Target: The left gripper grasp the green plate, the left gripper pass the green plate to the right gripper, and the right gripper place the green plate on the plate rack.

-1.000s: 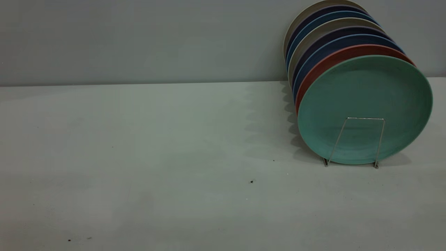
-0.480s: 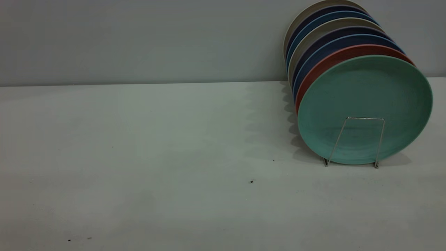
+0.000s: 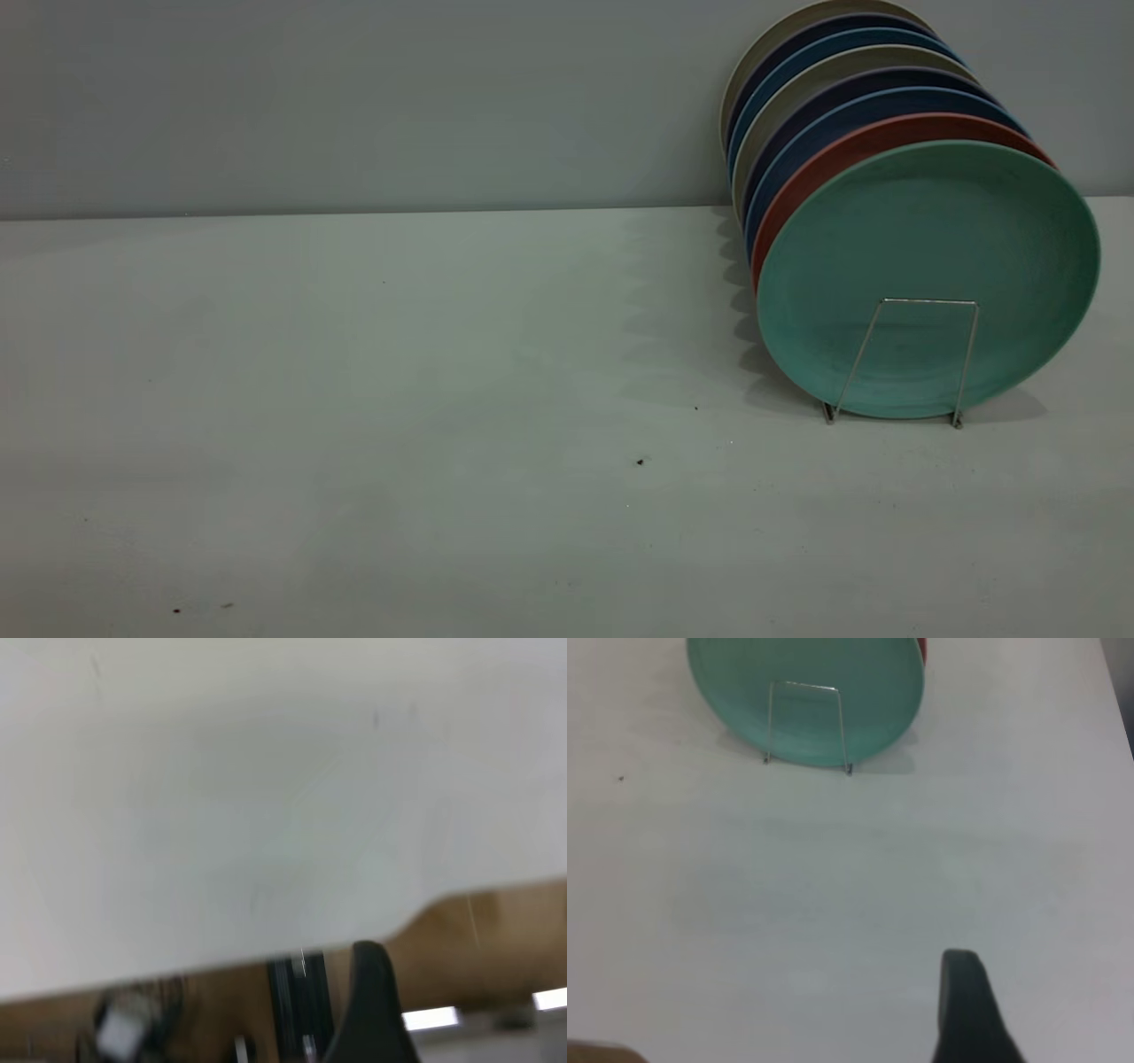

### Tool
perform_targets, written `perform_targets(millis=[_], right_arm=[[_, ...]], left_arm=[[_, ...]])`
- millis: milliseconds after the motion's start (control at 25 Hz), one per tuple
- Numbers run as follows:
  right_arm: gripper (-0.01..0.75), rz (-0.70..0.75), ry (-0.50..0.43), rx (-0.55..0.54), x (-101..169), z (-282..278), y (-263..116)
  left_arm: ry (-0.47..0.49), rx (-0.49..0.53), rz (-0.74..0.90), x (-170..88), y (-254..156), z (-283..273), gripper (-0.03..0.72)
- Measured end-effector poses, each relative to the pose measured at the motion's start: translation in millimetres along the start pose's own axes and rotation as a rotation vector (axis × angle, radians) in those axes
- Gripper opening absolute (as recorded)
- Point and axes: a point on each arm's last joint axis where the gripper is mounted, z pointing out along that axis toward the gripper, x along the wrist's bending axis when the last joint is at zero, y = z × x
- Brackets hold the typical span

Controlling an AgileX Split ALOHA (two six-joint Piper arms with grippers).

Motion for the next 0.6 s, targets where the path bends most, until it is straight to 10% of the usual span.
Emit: perform_targets(millis=[280, 600], right_arm=[[0.455, 0.0, 0.0, 0.0, 0.0, 0.0, 0.0], [0.456, 0.0, 0.0, 0.0, 0.0, 0.0, 0.0]], left_arm=[[0.028, -0.274, 0.043, -7.3, -33.8, -24.5, 0.59], [0.018, -0.287, 0.057, -7.7, -37.3, -25.7, 0.59]])
